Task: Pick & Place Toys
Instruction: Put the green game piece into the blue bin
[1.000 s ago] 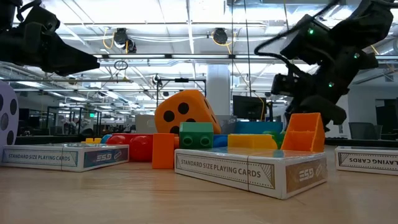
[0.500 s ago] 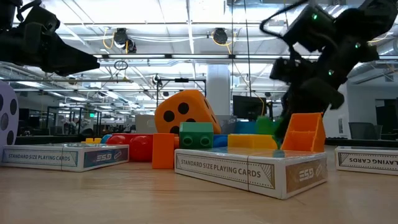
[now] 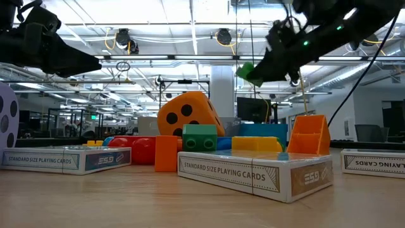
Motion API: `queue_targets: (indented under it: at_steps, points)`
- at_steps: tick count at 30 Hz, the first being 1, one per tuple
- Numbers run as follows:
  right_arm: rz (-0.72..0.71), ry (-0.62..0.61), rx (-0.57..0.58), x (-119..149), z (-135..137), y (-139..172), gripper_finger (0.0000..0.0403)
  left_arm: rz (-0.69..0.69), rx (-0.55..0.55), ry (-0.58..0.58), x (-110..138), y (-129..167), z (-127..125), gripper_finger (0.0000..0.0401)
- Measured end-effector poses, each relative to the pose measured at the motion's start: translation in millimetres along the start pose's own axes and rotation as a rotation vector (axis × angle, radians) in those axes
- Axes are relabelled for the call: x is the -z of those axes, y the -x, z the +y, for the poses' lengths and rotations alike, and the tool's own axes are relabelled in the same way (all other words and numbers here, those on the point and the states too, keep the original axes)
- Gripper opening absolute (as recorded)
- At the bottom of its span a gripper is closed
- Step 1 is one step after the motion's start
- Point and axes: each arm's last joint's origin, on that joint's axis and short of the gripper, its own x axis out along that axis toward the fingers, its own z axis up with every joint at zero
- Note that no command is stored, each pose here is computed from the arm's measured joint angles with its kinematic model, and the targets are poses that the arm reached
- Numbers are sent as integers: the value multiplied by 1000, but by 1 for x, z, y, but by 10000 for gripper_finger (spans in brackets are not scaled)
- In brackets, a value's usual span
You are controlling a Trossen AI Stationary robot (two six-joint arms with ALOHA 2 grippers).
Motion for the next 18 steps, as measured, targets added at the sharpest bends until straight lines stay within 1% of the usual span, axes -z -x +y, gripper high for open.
queue_targets:
  at_steps: [3, 7, 9, 13, 18]
  points:
    - [35, -35, 67, 2, -28, -15, 129, 0, 0, 0, 0, 0, 0, 241]
    - [87, -138, 144, 8, -68, -32, 129, 0, 0, 0, 0, 0, 0, 241]
    - [106, -164, 165, 14, -84, -40, 129, 0, 0, 0, 0, 0, 0, 241]
    - [125, -178, 161, 24, -99, -54, 129, 0, 0, 0, 0, 0, 0, 241]
    - [186, -126, 176, 36, -105, -69, 129, 0, -1, 0, 0, 0, 0, 241]
